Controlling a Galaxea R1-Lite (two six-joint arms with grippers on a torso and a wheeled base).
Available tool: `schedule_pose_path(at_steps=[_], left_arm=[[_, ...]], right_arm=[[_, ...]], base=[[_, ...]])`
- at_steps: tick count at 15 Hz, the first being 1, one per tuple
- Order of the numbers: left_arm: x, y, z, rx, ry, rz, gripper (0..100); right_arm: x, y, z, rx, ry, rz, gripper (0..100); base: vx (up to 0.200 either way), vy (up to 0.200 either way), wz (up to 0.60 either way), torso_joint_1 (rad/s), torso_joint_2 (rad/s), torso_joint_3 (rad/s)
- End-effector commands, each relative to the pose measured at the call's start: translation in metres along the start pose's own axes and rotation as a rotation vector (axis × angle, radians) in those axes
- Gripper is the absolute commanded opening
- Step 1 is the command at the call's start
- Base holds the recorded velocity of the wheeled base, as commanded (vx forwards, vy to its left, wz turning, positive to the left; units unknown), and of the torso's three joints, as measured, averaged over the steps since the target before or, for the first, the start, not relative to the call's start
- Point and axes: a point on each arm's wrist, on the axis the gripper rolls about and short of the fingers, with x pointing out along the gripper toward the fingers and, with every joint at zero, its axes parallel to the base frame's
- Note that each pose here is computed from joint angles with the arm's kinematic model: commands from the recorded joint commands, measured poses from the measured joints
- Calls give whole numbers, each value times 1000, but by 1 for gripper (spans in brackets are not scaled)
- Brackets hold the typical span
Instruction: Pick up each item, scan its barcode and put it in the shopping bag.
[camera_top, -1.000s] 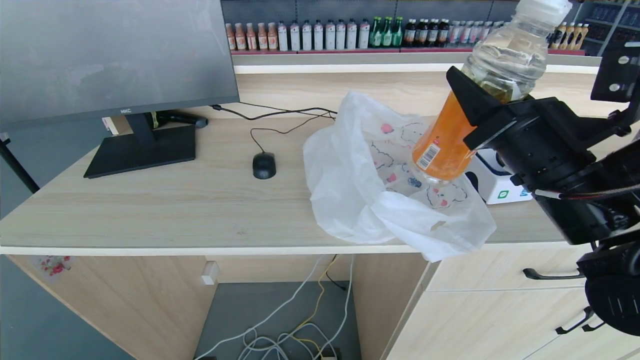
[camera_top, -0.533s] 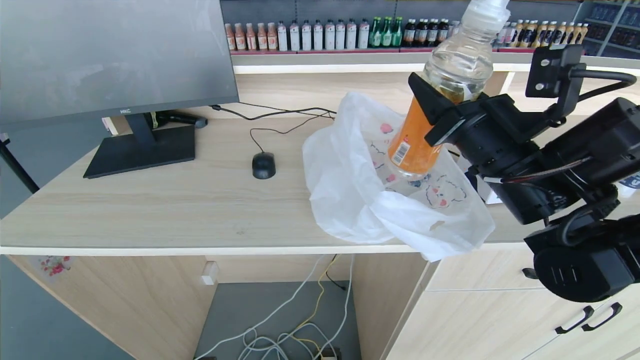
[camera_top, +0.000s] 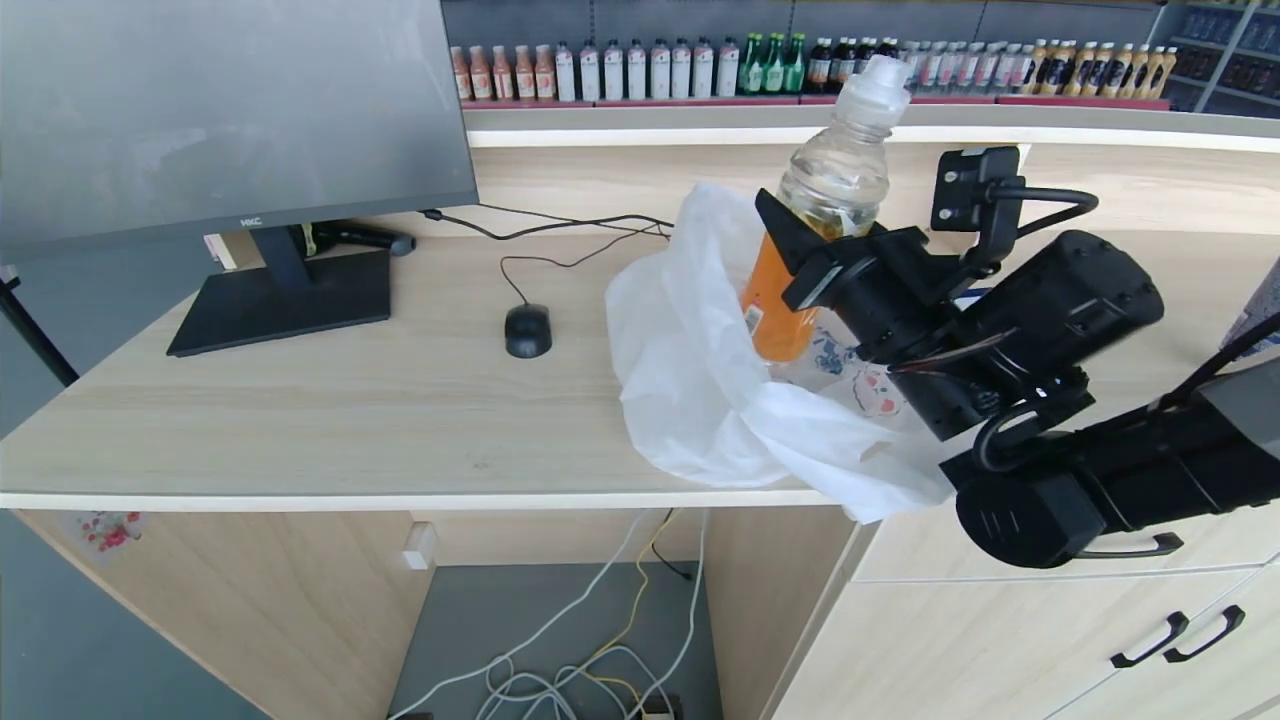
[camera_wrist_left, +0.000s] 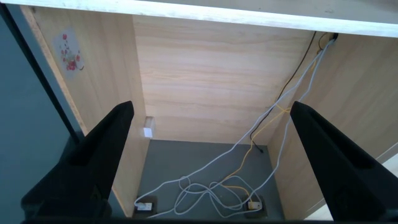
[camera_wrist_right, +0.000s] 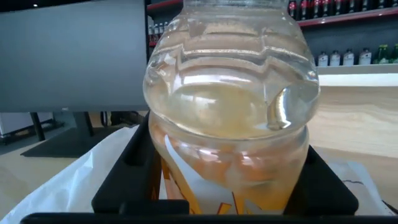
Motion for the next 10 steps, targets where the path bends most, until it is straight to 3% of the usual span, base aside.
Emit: schedule_pose_path(at_steps=[1,10], left_arm=[[0,0,0,0,0,0,100],[0,0,0,0,0,0,100]], right_arm=[[0,0,-20,1,40,-1,0],[1,5,-30,7,51,18,0]], base=[[0,0,0,0,0,0],[0,0,0,0,0,0]])
